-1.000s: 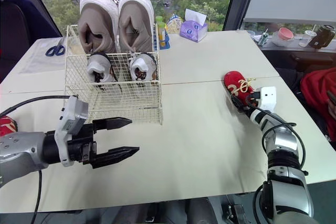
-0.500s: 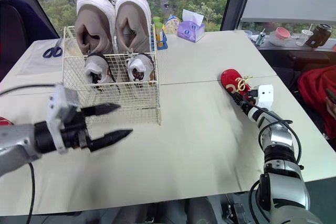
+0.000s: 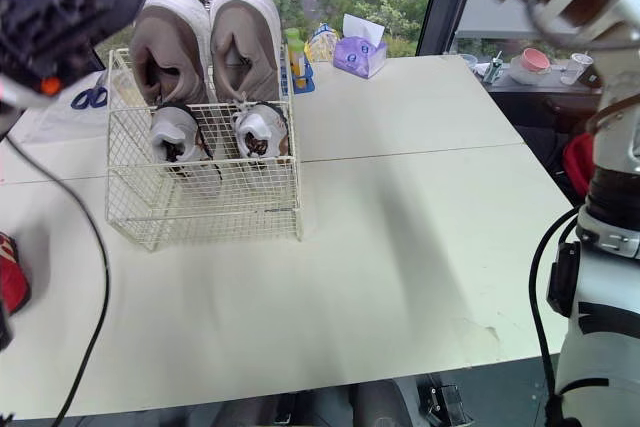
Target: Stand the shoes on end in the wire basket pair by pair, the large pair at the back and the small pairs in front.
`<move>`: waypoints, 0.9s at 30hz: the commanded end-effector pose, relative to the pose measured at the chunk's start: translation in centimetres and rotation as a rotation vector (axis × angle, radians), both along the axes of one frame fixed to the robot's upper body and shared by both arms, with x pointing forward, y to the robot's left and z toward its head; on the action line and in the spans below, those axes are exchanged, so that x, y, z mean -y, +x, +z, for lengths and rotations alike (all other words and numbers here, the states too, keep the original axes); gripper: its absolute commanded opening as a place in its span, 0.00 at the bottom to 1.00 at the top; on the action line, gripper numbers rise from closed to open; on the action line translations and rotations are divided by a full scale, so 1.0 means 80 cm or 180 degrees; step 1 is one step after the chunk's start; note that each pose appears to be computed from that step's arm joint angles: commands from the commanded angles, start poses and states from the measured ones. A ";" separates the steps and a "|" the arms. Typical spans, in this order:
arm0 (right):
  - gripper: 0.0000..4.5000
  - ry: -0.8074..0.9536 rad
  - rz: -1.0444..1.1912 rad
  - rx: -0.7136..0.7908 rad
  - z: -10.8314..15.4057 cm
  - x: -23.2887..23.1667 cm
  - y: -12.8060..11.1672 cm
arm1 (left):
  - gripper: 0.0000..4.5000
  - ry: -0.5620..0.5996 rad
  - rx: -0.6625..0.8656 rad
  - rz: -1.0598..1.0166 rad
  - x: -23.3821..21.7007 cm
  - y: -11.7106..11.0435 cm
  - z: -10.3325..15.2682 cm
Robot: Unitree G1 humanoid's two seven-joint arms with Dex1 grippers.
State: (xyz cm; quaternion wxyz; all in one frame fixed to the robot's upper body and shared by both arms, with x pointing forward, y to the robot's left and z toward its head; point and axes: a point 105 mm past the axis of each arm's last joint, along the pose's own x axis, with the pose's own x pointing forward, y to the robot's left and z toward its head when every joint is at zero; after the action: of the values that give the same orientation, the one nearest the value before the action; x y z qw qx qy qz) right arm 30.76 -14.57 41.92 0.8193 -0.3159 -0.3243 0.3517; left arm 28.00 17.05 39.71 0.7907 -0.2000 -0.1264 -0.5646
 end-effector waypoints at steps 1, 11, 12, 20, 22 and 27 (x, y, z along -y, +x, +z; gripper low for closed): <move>0.38 -0.0121 0.0239 0.0169 0.012 -0.022 -0.020 | 1.00 0.0034 0.0118 -0.0119 0.001 0.010 0.022; 0.38 -0.0556 0.0654 0.0297 0.000 -0.064 -0.042 | 1.00 0.0248 0.0251 -0.0593 0.030 0.029 0.048; 0.38 -0.0565 0.0690 0.0293 -0.001 -0.067 -0.043 | 1.00 0.0294 0.0258 -0.0669 0.035 0.029 0.047; 0.38 -0.0643 0.0794 0.0343 -0.007 -0.078 -0.050 | 0.88 0.0552 0.0244 -0.1098 0.058 0.023 0.040; 0.38 -0.0673 0.0800 0.0356 -0.008 -0.080 -0.051 | 0.71 0.0555 0.0249 -0.1129 0.058 0.022 0.041; 0.38 -0.0717 0.0779 0.0384 -0.012 -0.081 -0.051 | 0.17 0.0526 0.0250 -0.1123 0.053 0.022 0.044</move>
State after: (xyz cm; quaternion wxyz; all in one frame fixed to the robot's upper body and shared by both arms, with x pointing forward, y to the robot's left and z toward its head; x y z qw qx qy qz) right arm 27.99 -8.33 40.16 0.7273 -0.3732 -0.3381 0.4663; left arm 30.86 12.35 41.48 0.6972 -0.1411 -0.0405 -0.7017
